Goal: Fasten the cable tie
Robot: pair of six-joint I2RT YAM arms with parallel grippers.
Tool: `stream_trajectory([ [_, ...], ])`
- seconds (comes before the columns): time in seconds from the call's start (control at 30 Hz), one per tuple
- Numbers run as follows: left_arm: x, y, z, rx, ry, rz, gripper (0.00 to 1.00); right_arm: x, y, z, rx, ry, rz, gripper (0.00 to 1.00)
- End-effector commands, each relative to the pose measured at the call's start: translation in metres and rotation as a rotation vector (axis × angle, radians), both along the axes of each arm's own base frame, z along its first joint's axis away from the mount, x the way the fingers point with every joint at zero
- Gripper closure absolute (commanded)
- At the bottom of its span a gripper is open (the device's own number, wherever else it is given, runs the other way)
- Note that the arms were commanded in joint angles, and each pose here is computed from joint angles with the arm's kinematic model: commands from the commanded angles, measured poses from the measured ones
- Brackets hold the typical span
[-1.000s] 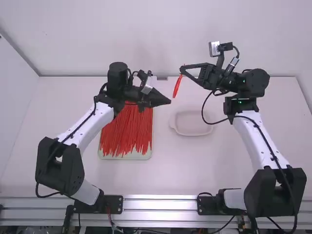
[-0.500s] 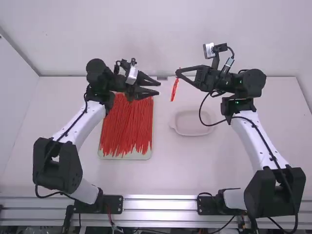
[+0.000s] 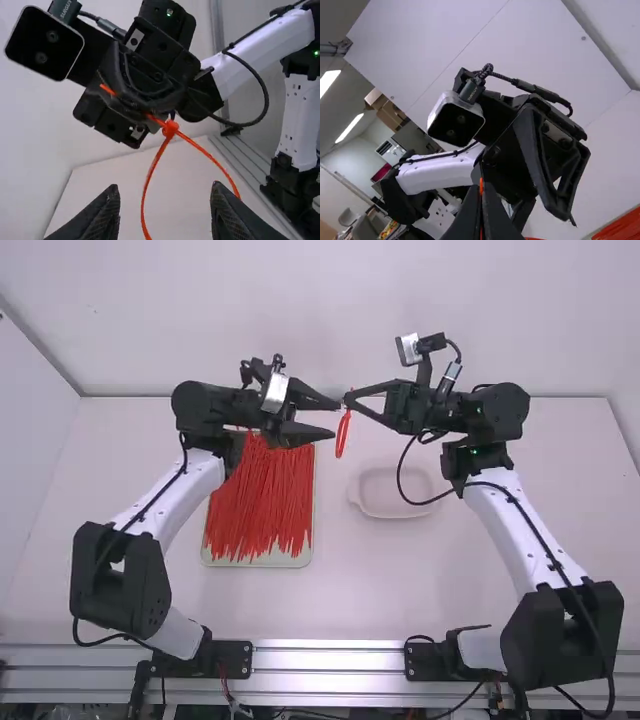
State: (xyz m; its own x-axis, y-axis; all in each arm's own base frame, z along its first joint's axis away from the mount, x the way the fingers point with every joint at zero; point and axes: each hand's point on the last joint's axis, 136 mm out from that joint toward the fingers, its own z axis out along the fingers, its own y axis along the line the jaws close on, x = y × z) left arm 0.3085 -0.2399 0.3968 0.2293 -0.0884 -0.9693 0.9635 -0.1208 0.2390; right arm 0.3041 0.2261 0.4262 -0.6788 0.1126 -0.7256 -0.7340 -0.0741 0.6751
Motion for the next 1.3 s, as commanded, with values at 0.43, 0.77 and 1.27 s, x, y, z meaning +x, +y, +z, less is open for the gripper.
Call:
stream_trajectory([
  [0.43, -0.002, -0.007, 0.012, -0.039, 0.007, 0.018, 0.74, -0.015, 0.010, 0.014, 0.013, -0.050, 0.033, 1.00],
  [0.77, -0.014, -0.021, 0.011, -0.043, -0.019, -0.026, 0.98, -0.014, 0.010, 0.015, 0.016, -0.049, 0.026, 1.00],
  [1.27, -0.005, -0.025, -0.012, 0.013, 0.065, -0.038, 0.98, -0.005, 0.000, 0.016, 0.023, -0.042, -0.015, 1.00],
])
